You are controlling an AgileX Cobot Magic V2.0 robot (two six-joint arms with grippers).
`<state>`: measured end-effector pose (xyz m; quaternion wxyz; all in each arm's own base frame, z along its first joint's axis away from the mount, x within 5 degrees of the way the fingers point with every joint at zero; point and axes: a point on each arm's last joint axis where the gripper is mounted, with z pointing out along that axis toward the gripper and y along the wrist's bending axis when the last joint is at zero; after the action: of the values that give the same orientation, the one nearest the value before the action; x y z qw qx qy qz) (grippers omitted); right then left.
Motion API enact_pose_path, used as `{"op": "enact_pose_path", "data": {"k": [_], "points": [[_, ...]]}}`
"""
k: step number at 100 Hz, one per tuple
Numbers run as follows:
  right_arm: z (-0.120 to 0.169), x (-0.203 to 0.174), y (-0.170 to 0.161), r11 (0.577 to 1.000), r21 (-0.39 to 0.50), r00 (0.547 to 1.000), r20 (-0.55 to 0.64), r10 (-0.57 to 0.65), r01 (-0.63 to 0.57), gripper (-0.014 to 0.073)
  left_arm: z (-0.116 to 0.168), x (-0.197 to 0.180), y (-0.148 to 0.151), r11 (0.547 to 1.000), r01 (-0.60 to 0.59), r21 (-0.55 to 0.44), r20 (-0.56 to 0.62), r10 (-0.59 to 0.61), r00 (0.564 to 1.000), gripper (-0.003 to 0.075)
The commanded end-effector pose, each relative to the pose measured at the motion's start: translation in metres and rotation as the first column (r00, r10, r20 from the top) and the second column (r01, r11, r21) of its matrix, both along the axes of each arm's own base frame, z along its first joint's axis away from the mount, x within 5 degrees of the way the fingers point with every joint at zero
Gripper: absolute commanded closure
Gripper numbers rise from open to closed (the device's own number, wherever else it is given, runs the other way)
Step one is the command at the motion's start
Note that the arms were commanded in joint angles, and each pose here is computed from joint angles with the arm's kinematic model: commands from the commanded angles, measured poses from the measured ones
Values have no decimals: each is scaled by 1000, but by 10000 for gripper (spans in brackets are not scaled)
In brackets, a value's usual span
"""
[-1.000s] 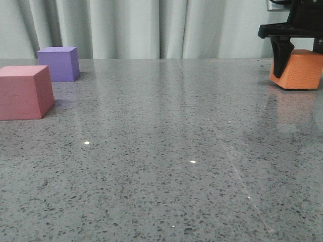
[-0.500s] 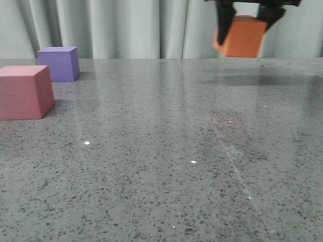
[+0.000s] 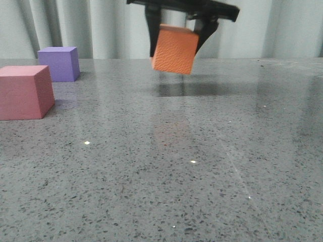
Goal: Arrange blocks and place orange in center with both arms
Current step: 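Carry the orange cube toward the table center and set it down, then open the right gripper and lift it away from the orange cube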
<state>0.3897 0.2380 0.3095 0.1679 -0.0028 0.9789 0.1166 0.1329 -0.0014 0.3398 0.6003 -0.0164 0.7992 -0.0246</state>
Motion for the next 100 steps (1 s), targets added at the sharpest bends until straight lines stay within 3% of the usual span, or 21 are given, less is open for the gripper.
{"op": "enact_pose_path", "data": {"k": [1,18,37,49,68,100], "points": [[28,-8,-5,998,34,998,37,-48,47,477,17,3,0,1000,-6,-14,103,7,995,29],[15,-8,-6,998,-23,998,-23,-50,50,477,17,3,0,1000,-6,-14,103,7,995,29],[13,-7,-6,998,-27,998,-28,-50,49,433,17,3,0,1000,-6,-14,103,7,995,29],[13,-7,-6,998,-27,998,-28,-50,49,293,17,3,0,1000,-6,-14,103,7,995,29],[13,-7,-7,998,-36,999,-22,-50,49,-18,17,3,0,1000,-6,-14,103,7,995,29],[16,-8,-6,999,-24,999,-19,-43,42,4,17,3,0,1000,-6,-14,103,7,995,29]]}}
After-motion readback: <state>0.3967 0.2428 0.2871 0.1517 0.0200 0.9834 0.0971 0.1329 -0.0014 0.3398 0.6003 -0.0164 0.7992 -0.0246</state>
